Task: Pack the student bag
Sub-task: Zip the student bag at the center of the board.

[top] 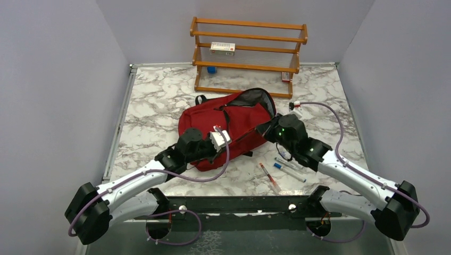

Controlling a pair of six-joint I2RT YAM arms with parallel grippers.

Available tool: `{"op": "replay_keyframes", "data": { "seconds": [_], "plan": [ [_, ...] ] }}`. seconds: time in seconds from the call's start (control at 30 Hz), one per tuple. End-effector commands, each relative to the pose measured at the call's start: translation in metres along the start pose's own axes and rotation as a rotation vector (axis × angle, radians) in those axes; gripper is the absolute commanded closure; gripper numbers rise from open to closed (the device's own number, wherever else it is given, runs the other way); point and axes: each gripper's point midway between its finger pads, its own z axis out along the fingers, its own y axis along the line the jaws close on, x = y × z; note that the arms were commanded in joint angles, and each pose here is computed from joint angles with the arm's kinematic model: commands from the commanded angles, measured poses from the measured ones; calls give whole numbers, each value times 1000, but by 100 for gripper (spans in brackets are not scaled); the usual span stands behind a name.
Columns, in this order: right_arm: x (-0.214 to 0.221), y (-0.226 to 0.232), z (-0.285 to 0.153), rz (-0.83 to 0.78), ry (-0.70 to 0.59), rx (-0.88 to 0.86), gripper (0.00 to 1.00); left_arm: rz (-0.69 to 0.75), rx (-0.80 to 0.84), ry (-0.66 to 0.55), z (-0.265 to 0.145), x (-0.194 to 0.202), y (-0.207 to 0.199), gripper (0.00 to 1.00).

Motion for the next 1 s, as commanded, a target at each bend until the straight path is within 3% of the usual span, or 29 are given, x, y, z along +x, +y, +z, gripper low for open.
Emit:
{"op": "replay_keyframes", "data": {
  "seconds": [0.0,0.33,0.5,0.57,0.6,0.7,0.77,0.97],
  "plan": [
    [-48,-10,8,22,-127,16,99,0,-97,119,-21,27,11,100],
    [-86,-52,41,19,-131,77,99,-52,-431,107,-57,23,58,100],
    [-104,-73,47,5,-148,117,99,-63,-521,91,-69,18,71,100],
    [-113,-61,46,-55,-159,58,100,-62,-525,69,-70,13,71,100],
    [-113,-53,44,-90,-149,17,100,-57,-509,50,-70,9,69,97],
    [-100,-23,35,-186,-64,-150,100,-36,-411,-41,-64,-12,55,54],
    [-87,-4,26,-233,-1,-270,100,-30,-342,-120,-61,-33,45,37],
    [-51,20,-2,-274,181,-470,99,-52,-176,-261,-46,-85,24,21]
  ]
}}
